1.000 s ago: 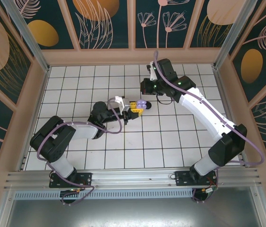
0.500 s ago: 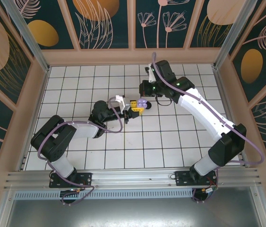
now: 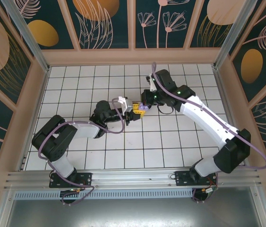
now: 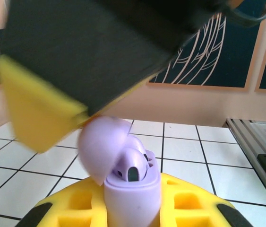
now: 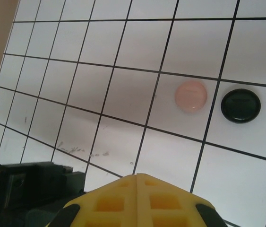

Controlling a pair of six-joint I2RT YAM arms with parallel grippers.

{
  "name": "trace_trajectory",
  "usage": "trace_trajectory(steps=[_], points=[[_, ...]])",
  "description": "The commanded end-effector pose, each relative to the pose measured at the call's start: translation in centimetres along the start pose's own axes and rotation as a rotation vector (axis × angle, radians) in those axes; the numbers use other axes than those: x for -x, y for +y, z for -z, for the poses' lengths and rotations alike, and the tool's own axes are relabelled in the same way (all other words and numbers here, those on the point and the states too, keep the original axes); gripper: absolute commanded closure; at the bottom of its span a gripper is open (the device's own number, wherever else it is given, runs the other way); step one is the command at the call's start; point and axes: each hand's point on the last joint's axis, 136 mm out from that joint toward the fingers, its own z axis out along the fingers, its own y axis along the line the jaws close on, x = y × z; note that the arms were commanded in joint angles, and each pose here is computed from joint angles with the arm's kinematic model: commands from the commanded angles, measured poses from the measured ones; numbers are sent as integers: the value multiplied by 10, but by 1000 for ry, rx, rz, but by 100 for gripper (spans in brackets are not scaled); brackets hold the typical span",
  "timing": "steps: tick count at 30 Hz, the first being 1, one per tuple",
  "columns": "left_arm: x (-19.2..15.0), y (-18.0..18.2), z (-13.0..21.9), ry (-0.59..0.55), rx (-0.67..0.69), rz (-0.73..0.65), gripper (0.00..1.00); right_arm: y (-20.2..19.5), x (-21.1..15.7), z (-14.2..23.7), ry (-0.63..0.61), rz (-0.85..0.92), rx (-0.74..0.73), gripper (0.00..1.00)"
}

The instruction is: Insert wireless bluetooth earbuds into charging case

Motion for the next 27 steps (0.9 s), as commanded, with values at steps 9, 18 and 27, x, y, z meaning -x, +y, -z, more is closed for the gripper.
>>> trace_trajectory(steps=[9,18,27], points=[[28,13,-1,-72,57,-81,100,21,-16,39,-16,-38,78,100],[31,15,-1,-74,69,-72,100,24,26,73,-165,-23,39,97],[34,34,0,-50,171,70,100,5,38,81,-230,-63,6,55]])
